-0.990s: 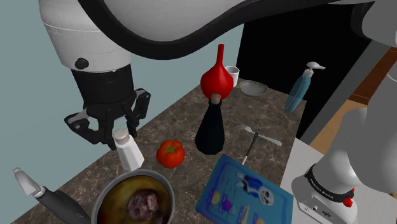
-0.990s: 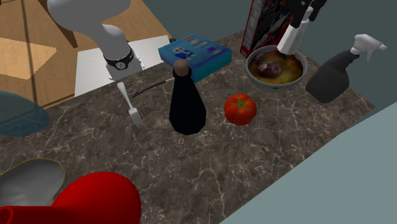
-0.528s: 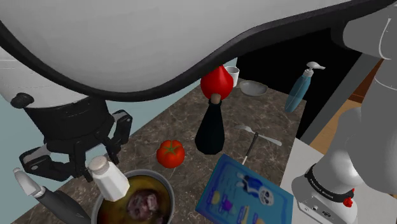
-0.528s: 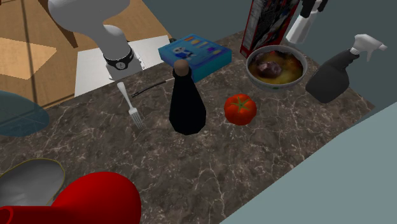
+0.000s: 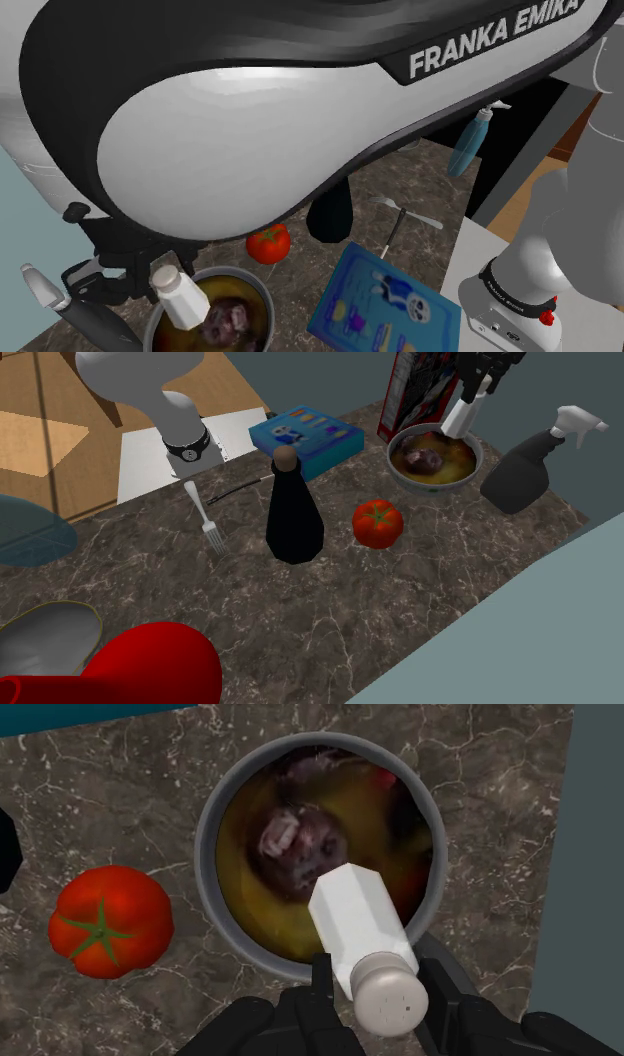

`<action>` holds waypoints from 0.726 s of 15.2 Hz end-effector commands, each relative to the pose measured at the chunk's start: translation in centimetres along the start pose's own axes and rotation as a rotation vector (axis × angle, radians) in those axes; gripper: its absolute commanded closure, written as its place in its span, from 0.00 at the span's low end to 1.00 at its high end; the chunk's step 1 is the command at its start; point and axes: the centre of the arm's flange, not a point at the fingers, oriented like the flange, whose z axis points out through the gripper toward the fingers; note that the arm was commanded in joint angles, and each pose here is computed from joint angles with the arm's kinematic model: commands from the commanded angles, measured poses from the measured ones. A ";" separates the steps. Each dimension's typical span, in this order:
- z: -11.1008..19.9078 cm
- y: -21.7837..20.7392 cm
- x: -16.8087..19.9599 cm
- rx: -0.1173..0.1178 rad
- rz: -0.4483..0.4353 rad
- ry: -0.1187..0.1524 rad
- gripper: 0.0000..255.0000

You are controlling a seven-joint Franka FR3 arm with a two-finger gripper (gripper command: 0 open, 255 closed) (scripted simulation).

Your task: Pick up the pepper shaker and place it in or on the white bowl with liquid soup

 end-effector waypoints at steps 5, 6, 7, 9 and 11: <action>3.1 0.3 -0.2 0.001 0.000 0.000 1.00; 3.6 0.4 -0.2 0.001 0.000 0.000 1.00; 4.1 0.4 -0.3 0.001 0.000 0.000 1.00; 5.2 0.5 -0.3 0.001 0.000 0.000 1.00; 5.4 0.5 -0.3 0.001 0.000 0.000 1.00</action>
